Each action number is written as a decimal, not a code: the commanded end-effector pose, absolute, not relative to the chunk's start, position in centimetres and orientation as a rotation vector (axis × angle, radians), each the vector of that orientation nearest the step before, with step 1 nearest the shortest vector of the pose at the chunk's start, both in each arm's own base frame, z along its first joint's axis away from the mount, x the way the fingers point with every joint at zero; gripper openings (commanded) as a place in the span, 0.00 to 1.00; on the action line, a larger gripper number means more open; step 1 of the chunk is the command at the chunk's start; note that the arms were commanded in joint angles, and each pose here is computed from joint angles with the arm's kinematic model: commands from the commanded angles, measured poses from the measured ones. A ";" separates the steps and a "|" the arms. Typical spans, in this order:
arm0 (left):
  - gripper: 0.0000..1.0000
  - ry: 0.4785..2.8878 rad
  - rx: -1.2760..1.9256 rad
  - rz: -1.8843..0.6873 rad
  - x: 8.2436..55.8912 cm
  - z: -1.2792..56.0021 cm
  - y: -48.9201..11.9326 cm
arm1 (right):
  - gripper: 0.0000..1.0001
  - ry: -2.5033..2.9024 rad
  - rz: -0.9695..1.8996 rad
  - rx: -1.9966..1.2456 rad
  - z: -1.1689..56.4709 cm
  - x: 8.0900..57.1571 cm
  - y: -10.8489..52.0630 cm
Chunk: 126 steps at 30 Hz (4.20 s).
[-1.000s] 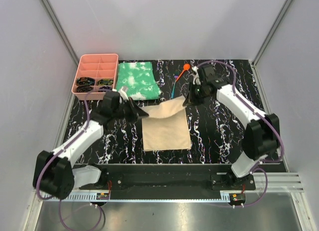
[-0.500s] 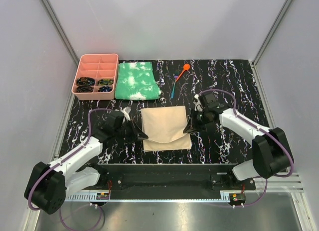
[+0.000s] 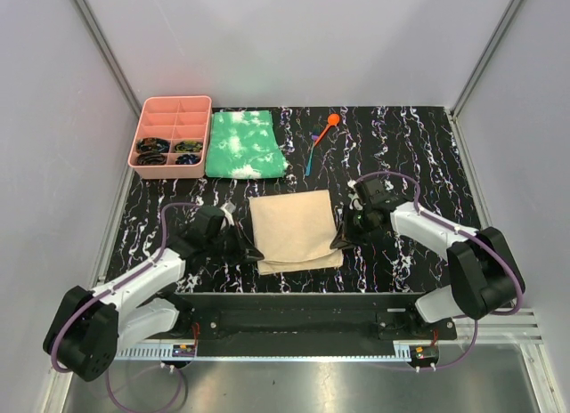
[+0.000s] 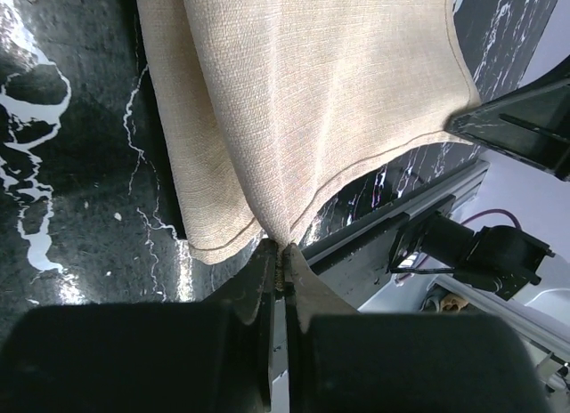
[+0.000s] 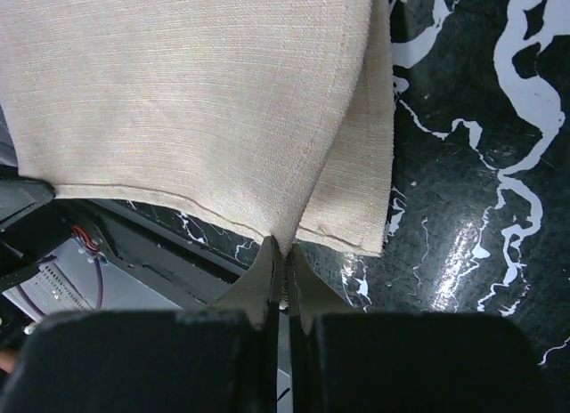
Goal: Fold the napkin into a case and place the utensils inside
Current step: Smooth out the square-folded napkin at the center of the board.
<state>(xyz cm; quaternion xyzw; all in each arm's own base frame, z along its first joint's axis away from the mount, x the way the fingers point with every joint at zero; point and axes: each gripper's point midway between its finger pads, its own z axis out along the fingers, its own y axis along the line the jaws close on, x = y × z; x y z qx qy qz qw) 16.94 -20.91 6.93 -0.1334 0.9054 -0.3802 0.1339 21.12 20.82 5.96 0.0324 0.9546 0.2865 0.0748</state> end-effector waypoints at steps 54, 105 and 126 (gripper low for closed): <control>0.00 2.695 -0.130 -0.898 21.1 9.5 -21.3 | 0.00 2.801 0.728 0.161 9.1 23.7 20.1; 0.32 2.696 -0.010 -0.770 22.5 5.0 -20.8 | 0.29 2.860 0.816 0.049 4.2 23.9 21.7; 0.52 2.628 -0.061 -0.867 23.9 6.9 -22.0 | 0.57 2.638 1.064 -0.088 10.6 33.1 29.7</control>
